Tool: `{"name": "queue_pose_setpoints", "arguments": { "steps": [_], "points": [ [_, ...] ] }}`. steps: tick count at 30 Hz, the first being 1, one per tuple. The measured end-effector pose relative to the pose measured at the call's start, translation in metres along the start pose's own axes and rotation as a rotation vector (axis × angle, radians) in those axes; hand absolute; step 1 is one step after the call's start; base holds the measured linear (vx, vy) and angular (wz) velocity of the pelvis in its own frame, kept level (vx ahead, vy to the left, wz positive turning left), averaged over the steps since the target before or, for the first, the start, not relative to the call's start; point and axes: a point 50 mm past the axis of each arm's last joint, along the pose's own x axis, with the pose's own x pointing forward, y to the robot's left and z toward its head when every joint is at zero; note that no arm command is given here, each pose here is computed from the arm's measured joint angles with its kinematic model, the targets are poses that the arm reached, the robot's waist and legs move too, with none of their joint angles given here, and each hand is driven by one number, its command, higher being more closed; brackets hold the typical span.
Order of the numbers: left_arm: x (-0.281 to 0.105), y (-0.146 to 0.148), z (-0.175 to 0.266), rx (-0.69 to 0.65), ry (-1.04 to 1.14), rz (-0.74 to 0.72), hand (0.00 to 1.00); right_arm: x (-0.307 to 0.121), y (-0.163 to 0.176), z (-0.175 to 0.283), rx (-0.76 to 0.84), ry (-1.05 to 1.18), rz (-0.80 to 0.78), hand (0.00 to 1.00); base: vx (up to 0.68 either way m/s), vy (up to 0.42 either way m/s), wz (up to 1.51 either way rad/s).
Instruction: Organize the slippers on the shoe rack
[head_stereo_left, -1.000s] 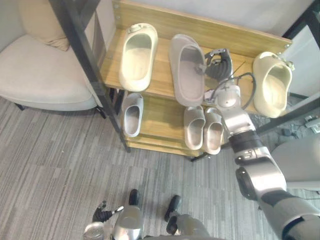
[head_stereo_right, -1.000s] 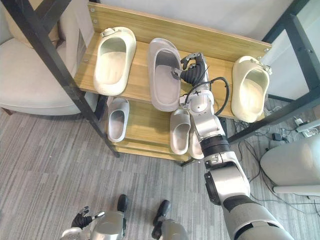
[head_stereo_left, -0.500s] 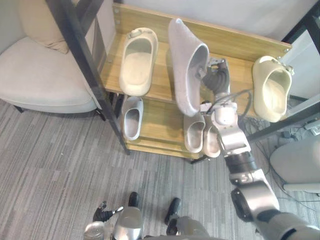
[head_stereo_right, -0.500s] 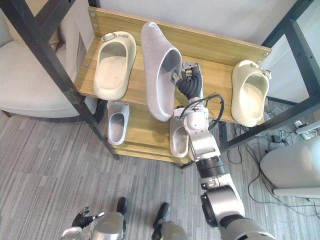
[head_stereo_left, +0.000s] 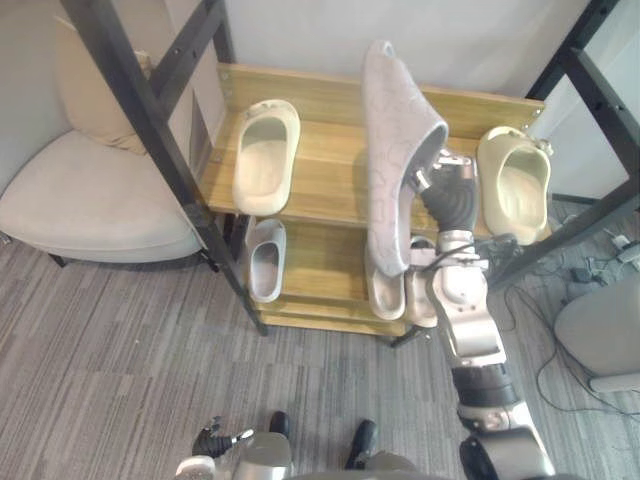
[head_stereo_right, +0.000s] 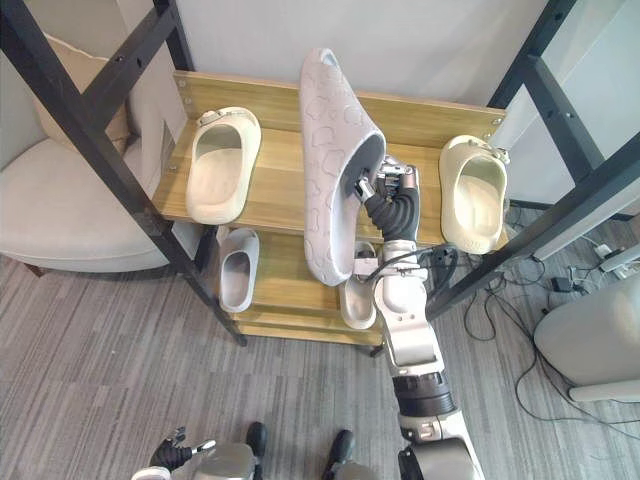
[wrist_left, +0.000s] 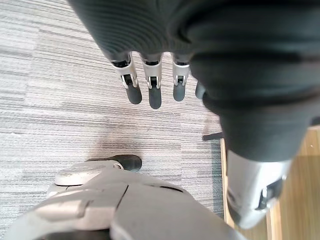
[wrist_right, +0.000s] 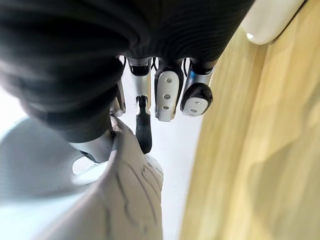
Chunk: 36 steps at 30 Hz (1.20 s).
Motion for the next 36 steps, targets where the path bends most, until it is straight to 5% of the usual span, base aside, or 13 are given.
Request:
{"name": "queue_pose_setpoints", "arguments": {
  "steps": [8,27,36],
  "points": [
    [-0.003,-0.004,-0.012,0.042,0.038,-0.025,0.00,-0.047,-0.001,-0.004,0.114,0.066,0.076,1.00,0.00,-0.001,0.00],
    [-0.006,-0.016,-0.022,0.135,0.066,-0.092,0.00,-0.157,-0.016,-0.077,0.049,0.615,0.195,1.00,-0.01,-0.001,-0.01],
    [0.004,-0.016,0.007,0.140,-0.011,-0.099,0.00,-0.159,-0.004,-0.098,-0.081,0.675,0.347,1.00,-0.03,0.003,0.12]
  ]
}}
